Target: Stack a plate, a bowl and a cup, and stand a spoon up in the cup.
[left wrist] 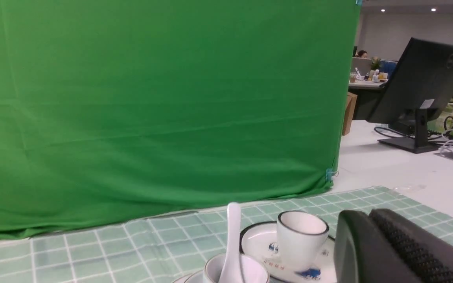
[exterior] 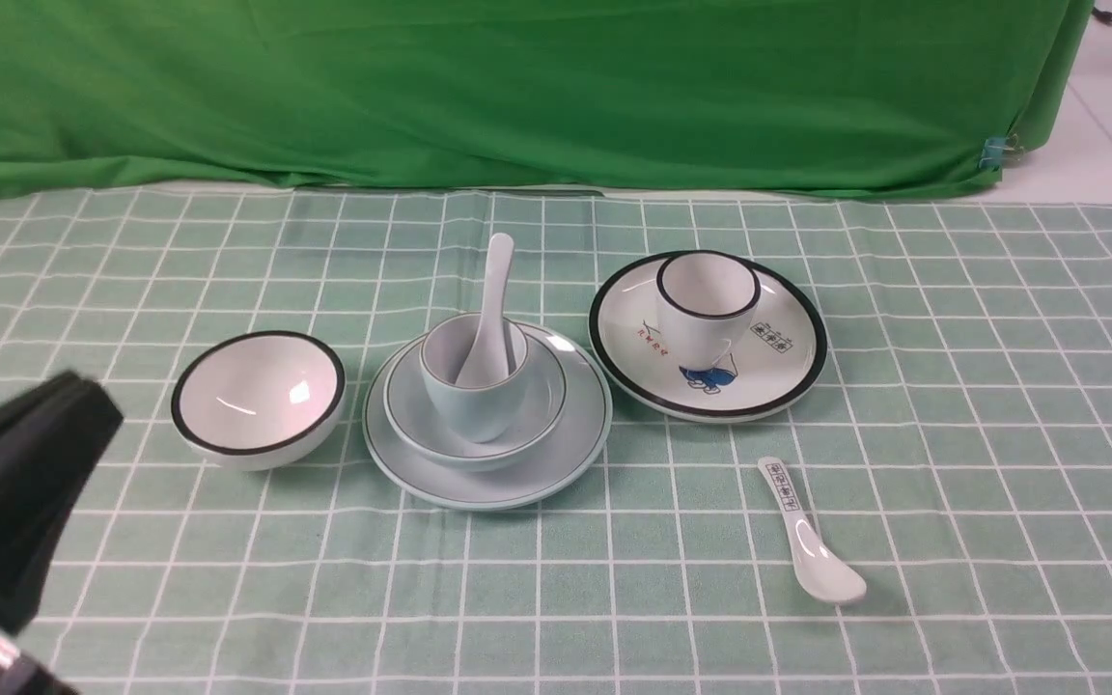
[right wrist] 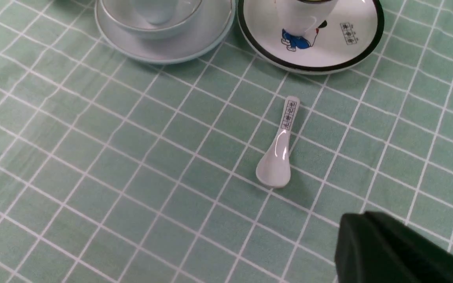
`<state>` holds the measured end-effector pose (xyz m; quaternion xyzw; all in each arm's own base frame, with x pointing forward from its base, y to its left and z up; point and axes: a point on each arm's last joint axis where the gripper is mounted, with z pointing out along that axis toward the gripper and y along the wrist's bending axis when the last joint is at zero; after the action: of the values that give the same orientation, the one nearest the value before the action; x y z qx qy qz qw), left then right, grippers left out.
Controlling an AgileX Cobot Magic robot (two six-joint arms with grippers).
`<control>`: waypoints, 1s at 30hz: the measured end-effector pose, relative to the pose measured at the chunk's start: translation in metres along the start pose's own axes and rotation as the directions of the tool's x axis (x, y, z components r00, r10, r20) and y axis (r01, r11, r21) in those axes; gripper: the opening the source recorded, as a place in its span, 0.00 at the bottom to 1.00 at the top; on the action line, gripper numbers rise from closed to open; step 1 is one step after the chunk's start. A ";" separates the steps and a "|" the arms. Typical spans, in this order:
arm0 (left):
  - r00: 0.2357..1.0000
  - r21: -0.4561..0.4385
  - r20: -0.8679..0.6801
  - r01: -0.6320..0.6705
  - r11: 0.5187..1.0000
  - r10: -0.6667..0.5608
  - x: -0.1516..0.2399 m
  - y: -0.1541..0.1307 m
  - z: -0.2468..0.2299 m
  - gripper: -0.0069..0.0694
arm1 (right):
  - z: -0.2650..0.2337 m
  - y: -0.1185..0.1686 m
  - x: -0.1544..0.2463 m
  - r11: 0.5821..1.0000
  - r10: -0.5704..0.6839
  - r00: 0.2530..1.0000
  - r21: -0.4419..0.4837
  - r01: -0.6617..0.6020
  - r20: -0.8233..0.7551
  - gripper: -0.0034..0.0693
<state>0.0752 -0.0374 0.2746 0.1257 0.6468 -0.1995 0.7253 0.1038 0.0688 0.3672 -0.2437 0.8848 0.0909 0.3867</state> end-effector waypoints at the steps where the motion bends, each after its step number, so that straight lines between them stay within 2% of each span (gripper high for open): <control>1: 1.000 -0.001 -0.003 -0.001 1.000 0.001 0.001 0.000 -0.001 0.10 | 0.000 0.000 0.000 1.000 0.002 1.000 0.000 -0.002 -0.001 0.09; 16: 0.999 -0.007 -0.051 -0.005 1.000 0.004 0.014 0.001 -0.002 0.10 | 0.000 0.000 -0.002 1.000 0.008 1.000 -0.004 -0.008 0.028 0.15; 21: 0.999 -0.007 -0.052 -0.005 1.000 0.004 0.014 0.001 -0.002 0.10 | -0.003 -0.013 0.002 0.993 0.094 0.992 0.058 -0.099 0.083 0.15; 23: 0.999 -0.007 -0.052 -0.005 1.000 0.004 0.014 0.001 -0.002 0.10 | -0.005 -0.021 0.010 0.987 0.119 0.986 0.096 -0.131 0.115 0.10; 25: 0.999 -0.007 -0.052 -0.004 1.000 0.003 0.014 0.001 -0.002 0.11 | -0.007 -0.027 0.027 0.984 0.093 0.985 0.140 -0.114 0.146 0.08; 30: 0.999 -0.007 -0.053 -0.004 1.000 0.003 0.014 0.001 -0.002 0.11 | 0.009 -0.029 0.085 0.964 0.097 0.973 0.225 -0.145 0.211 0.07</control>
<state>0.0748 -0.0369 0.2602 0.1294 0.6662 -0.1924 0.7089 0.0746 0.0163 0.3004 -0.1305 0.8596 0.0310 0.4931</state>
